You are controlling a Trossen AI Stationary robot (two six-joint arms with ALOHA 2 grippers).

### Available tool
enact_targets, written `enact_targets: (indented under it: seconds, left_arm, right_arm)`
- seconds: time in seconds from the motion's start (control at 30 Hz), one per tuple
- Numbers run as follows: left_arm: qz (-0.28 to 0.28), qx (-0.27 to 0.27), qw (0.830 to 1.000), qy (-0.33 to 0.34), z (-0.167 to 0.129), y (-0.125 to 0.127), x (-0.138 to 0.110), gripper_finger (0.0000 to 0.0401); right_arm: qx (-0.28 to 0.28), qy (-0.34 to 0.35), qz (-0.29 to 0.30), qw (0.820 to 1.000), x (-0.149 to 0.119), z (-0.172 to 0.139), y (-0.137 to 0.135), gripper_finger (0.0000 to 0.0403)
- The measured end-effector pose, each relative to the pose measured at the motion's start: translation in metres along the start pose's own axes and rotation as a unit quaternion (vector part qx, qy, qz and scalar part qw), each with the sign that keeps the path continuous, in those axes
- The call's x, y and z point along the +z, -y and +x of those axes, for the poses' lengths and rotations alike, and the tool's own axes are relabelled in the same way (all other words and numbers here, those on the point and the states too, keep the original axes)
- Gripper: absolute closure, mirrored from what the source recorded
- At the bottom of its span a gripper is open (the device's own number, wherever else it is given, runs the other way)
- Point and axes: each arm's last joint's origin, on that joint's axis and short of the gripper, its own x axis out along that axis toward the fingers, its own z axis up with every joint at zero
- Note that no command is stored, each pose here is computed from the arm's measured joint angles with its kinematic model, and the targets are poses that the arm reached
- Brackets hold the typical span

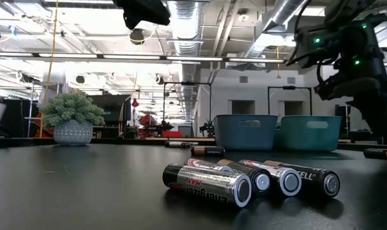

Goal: Sort batteries
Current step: Put the silver battery into the blue bin

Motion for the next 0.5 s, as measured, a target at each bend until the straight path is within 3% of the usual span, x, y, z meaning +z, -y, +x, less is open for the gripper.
enact_targets:
  seconds: [0.5]
  left_arm:
    - [0.020, 0.001, 1.000, -0.002, 0.000, 0.000, 0.000, 0.0331]
  right_arm:
    - [-0.020, -0.035, -0.003, 0.999, 0.014, 0.023, -0.007, 0.0280]
